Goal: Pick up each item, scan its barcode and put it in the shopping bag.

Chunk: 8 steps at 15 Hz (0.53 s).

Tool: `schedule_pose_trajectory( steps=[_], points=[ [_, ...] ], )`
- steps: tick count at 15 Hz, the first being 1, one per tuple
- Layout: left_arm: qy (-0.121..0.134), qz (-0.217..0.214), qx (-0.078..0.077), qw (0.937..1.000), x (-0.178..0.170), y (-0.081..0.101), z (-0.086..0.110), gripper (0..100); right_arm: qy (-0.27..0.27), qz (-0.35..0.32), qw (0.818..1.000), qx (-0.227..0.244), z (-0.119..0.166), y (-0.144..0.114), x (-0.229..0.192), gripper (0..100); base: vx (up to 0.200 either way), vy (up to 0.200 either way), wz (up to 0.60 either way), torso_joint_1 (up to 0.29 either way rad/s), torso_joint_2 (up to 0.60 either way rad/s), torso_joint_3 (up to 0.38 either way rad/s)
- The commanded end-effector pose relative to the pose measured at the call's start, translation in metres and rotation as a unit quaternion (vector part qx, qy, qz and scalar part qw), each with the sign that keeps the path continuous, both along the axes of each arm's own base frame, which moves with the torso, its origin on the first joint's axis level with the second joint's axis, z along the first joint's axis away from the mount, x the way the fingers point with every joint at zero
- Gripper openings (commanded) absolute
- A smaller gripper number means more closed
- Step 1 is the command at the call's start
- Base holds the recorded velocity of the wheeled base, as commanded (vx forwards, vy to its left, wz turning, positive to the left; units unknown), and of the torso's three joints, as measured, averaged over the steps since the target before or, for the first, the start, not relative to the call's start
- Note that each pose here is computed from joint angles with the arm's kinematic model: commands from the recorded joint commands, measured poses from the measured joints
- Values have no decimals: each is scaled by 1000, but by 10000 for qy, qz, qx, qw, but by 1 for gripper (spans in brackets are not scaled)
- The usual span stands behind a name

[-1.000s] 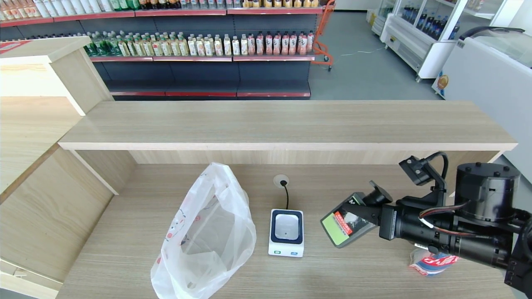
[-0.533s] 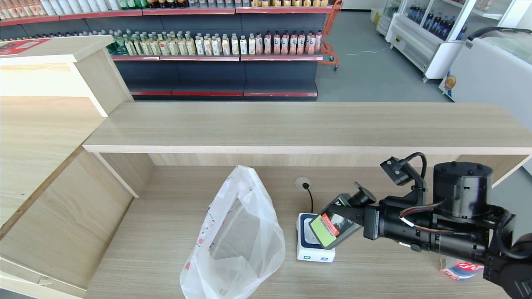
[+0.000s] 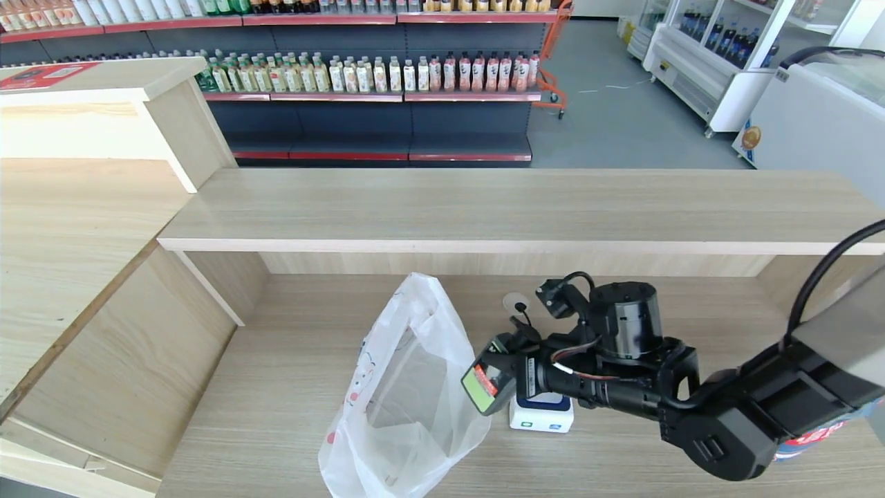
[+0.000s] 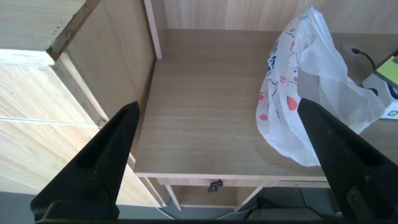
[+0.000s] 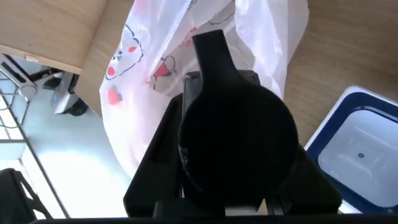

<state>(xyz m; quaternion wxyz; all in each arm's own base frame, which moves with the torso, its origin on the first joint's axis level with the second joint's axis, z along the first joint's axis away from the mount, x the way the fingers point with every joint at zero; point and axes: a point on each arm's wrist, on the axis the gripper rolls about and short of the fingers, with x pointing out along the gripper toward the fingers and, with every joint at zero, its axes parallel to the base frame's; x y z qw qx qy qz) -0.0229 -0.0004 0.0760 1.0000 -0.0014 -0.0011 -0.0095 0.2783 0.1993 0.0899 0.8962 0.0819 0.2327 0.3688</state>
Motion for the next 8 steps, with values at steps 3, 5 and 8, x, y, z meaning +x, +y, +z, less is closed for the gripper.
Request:
schedule_pose_trajectory(
  steps=[3,5,8],
  points=[
    [-5,3,-2,10000,0,0,0,100,-465,571,9953,-633,-53,39,22,0,0,0,0,0,0,0],
    [-5,10,-2,10000,0,0,0,100,-774,788,9905,-821,-63,53,30,0,0,0,0,0,0,0],
    [-5,10,-2,10000,0,0,0,100,-1225,1045,9819,-999,-75,75,42,0,0,0,0,0,0,0]
  ],
)
